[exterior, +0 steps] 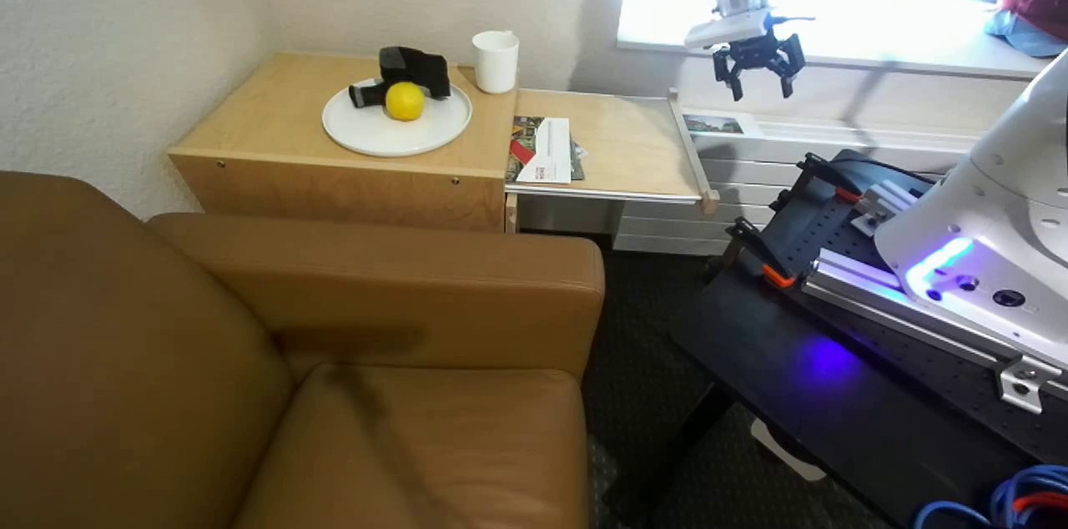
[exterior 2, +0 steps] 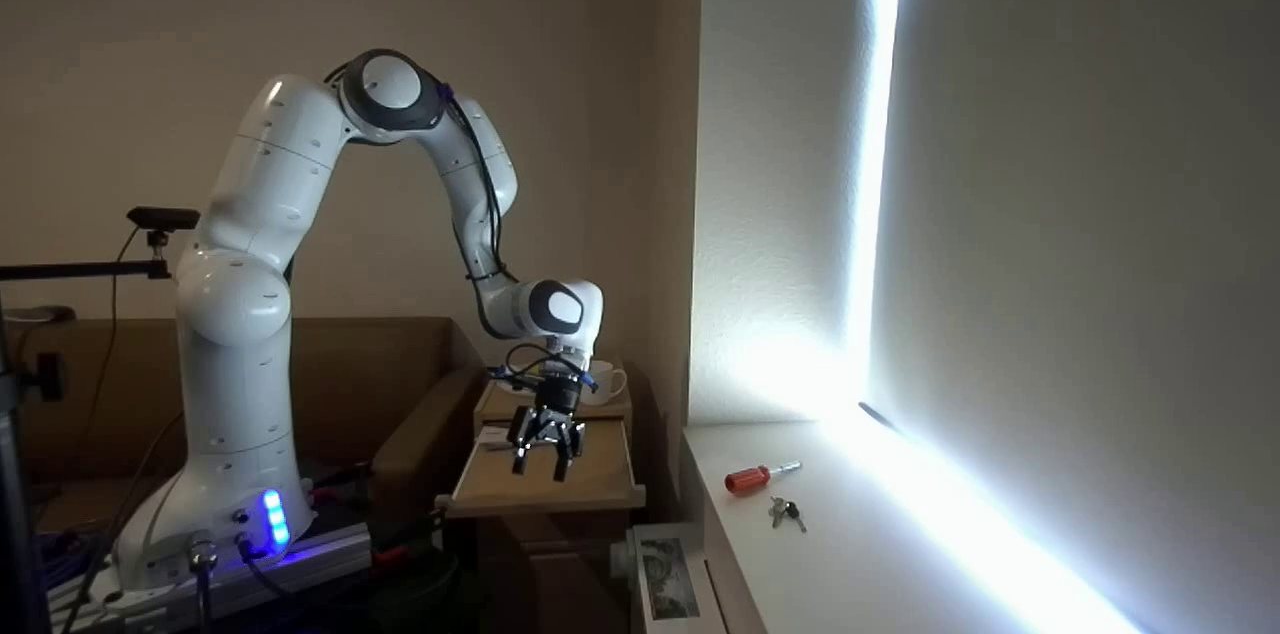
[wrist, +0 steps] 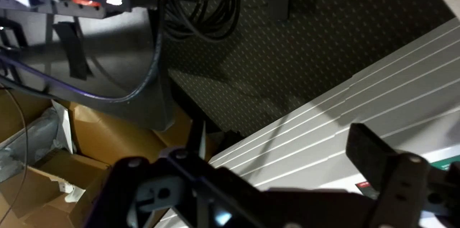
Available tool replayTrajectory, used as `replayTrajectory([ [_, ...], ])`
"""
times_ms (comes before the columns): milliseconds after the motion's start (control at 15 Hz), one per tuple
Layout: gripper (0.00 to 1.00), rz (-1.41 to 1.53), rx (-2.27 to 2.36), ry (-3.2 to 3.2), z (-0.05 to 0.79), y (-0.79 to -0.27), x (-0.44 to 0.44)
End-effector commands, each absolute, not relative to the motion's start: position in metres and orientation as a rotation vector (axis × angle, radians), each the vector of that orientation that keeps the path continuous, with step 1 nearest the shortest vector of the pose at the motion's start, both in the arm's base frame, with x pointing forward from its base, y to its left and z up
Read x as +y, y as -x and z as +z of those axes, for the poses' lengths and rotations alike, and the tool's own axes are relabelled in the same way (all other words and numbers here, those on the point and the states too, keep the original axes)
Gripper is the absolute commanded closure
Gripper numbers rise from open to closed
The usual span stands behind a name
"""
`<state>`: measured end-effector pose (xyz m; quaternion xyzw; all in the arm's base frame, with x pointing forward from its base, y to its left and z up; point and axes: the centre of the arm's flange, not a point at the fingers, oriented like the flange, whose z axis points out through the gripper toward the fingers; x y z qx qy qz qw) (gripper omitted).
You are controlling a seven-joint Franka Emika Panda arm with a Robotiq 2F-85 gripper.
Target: Close the sliding tray
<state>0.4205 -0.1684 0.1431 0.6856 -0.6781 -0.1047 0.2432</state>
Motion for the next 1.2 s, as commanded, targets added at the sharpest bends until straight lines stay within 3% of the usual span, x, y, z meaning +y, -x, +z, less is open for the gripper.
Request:
replayTrajectory([
  [0, 0.00, -0.260, -1.950, -1.798, 0.097, -0.449, -0.174],
  [1133, 0.00, -0.298, -2.252, -1.602, 0.023, -0.487, -0.168],
])
